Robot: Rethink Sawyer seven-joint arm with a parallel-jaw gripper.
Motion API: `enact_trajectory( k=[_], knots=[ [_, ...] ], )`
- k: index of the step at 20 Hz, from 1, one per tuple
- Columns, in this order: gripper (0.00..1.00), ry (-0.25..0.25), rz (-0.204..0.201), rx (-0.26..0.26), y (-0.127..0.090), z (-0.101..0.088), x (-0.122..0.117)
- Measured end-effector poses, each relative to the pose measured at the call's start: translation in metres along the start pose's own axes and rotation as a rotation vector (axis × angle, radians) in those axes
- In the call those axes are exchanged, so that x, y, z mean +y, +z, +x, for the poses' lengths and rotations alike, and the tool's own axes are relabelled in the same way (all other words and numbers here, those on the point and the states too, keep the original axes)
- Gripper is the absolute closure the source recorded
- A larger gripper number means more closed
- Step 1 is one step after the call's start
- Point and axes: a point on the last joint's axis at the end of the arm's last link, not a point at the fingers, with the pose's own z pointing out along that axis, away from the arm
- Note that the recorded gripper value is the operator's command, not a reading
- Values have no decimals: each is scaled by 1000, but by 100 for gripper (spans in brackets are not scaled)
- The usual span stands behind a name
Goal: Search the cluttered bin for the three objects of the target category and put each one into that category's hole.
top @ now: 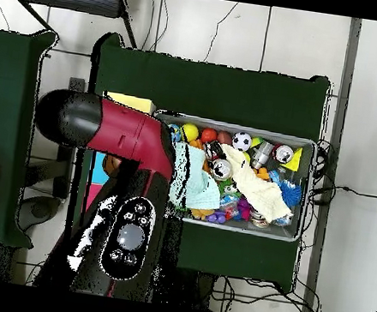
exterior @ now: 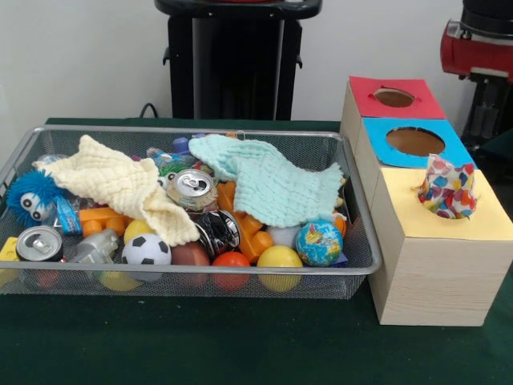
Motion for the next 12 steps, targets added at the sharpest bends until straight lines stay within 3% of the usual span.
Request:
enact_trajectory(
  k=[5, 12],
  knots=[
    [100, -2, -7, -11, -3, -6, 3],
    [100, 6, 3, -12, 11, -21, -2]
  ],
)
